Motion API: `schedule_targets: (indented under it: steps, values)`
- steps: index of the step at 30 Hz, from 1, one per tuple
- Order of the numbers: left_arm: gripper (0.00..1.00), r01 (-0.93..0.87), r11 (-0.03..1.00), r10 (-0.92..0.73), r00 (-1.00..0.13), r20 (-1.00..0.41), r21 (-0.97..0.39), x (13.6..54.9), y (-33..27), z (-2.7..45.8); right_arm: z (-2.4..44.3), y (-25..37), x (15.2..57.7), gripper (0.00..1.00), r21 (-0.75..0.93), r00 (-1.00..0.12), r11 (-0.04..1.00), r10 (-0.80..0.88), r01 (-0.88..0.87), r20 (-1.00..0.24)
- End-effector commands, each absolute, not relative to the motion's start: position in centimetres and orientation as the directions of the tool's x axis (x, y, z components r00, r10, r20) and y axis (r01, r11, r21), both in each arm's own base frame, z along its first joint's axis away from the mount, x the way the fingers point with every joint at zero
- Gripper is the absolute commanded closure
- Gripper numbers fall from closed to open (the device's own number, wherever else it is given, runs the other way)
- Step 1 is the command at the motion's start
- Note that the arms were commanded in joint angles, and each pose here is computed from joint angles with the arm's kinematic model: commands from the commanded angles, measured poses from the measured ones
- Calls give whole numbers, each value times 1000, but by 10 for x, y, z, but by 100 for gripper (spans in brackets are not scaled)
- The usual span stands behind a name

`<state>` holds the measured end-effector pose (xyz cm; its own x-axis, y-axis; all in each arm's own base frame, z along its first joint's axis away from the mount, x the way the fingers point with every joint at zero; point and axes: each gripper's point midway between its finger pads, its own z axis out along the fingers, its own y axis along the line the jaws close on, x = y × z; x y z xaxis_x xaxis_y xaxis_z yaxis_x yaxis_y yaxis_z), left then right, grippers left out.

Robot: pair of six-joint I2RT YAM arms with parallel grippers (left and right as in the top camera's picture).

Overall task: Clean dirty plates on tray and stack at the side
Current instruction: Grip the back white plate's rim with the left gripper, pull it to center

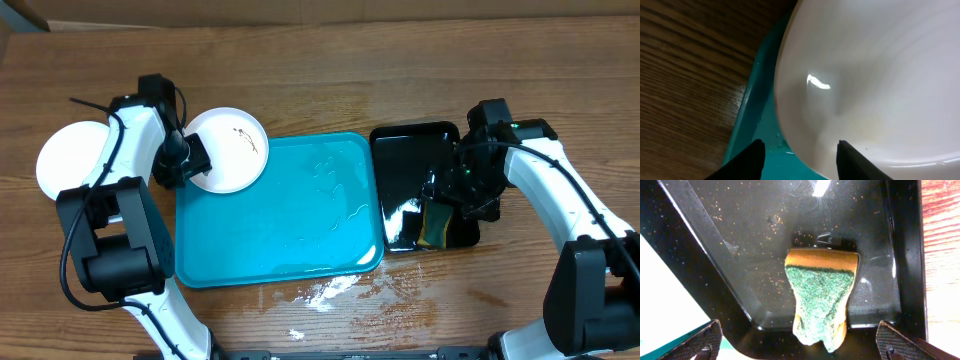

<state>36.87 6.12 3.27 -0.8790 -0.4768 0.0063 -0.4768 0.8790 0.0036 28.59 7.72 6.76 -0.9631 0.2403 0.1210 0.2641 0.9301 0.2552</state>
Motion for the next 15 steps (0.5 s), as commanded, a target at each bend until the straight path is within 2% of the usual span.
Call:
schedule_targets:
  steps: [1,8,11,15]
  values:
    - [56,-478,878,-478,-878,-3,17,363,63,34,73,78,287,0,269,-968,930,233,251,98]
    - [64,-477,879,-477,-879,-1,-5,360,58,18,73,78,288,0,269,-967,930,233,251,98]
    - [82,-476,879,-476,-879,16,-4,351,55,6,73,78,288,0,270,-968,930,233,251,96]
    - [90,-452,891,-451,-892,34,-30,350,47,5,73,78,289,0,271,-968,930,233,250,94]
